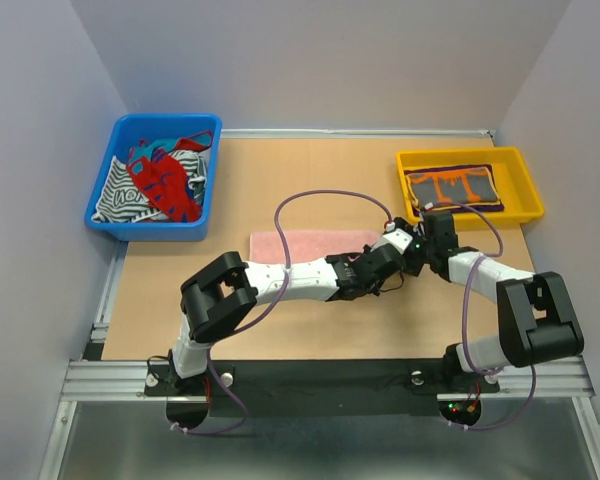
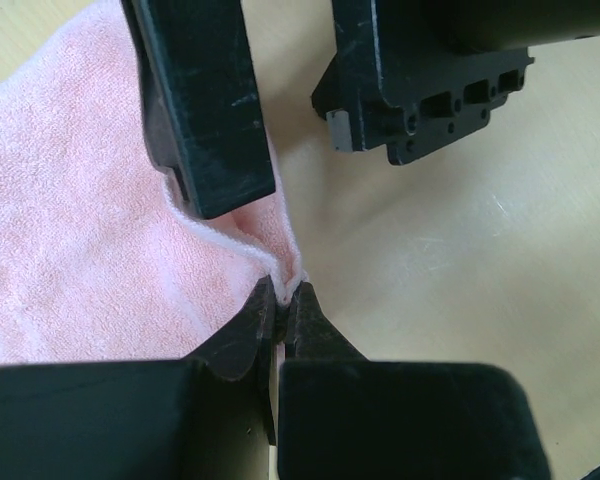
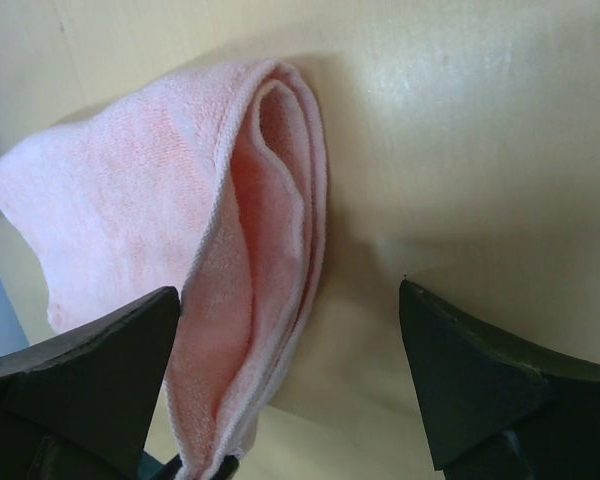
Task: Fold and stack the towels
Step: Neatly place the folded towel into the bin
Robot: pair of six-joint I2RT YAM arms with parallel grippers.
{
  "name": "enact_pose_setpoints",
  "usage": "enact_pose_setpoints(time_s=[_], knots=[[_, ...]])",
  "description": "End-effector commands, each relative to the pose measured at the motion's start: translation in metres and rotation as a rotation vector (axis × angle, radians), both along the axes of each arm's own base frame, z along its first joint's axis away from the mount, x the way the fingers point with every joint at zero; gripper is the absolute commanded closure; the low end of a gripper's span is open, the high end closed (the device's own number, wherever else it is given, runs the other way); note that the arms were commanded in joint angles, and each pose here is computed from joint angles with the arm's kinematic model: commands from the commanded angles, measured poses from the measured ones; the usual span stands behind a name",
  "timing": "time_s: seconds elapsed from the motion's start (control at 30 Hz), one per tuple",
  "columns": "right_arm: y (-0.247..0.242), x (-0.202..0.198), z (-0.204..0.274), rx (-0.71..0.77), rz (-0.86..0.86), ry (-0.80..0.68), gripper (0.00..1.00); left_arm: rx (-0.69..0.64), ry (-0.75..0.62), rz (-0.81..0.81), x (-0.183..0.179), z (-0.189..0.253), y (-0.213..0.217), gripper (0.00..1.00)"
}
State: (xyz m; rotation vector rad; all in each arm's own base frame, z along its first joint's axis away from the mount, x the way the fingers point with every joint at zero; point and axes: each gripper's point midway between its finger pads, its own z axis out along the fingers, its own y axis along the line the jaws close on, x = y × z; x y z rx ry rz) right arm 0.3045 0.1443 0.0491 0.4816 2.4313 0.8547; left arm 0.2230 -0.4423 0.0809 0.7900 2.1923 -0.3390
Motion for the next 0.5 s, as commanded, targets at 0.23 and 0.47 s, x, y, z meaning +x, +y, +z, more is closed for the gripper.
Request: enact_pose_setpoints(time_s=[0.23,0.47], knots=[[-0.037,-0.014,-0.013,-0.201,-0.093,0.028,0.18,-0.026,-0.067,0.05,0.011,0.035,0.01,1.0],[-0.014,0.0,0.033,-0.06,-0.061,-0.063,0.17,-0.028,-0.051,0.034,0.008,0.033,0.008,1.0]])
